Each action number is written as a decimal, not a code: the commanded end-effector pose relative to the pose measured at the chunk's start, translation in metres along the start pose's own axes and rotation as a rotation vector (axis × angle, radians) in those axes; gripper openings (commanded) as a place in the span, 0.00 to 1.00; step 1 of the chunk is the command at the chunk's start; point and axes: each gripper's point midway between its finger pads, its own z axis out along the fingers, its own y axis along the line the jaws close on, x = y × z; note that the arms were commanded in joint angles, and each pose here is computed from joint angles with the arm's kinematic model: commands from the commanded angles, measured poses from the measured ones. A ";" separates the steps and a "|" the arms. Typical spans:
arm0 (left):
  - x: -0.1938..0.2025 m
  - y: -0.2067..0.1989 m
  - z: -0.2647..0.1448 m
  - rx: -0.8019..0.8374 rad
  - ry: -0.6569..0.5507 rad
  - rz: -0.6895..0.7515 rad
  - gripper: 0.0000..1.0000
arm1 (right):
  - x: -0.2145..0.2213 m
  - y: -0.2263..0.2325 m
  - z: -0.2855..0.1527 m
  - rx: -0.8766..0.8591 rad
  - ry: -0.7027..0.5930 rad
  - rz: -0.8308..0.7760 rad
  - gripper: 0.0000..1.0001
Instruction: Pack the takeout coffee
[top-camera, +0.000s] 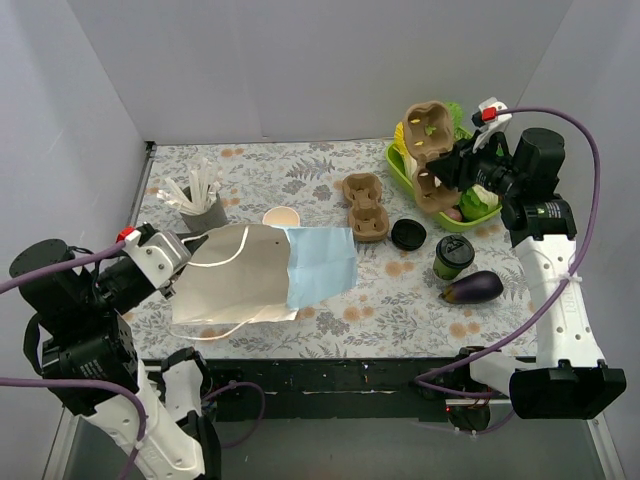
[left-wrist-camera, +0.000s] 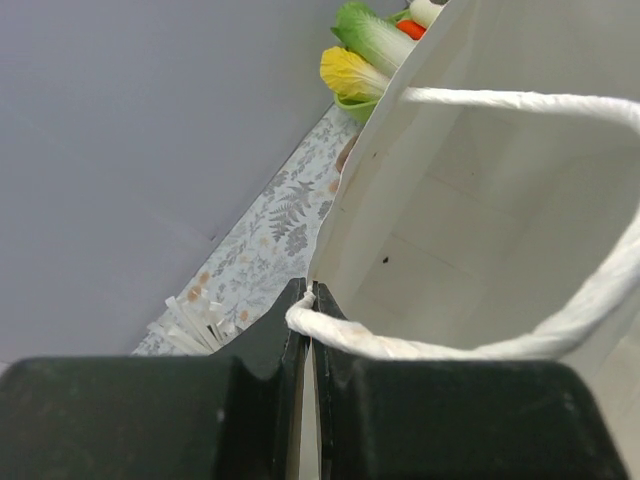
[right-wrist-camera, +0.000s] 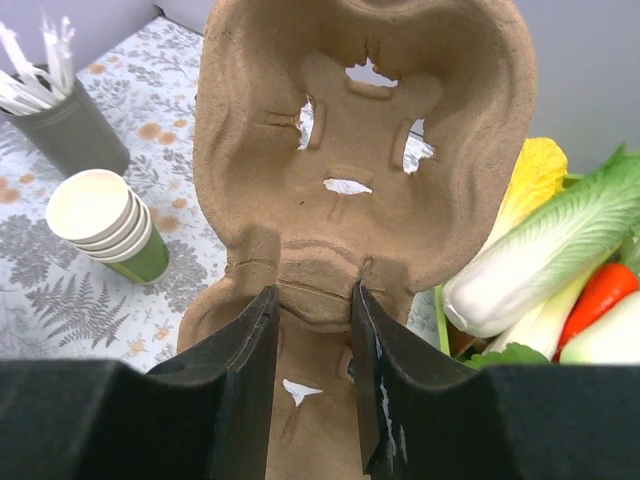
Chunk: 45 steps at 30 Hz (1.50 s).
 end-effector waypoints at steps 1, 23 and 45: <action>0.024 -0.011 0.005 0.055 0.000 -0.018 0.00 | -0.038 0.020 -0.012 -0.066 -0.087 -0.023 0.01; -0.013 0.075 0.039 0.260 -0.160 -0.415 0.00 | -0.032 -0.013 0.021 -0.043 0.021 -0.060 0.01; 0.022 -0.073 0.243 0.598 0.241 -0.535 0.00 | -0.071 -0.059 0.042 0.064 0.106 -0.042 0.01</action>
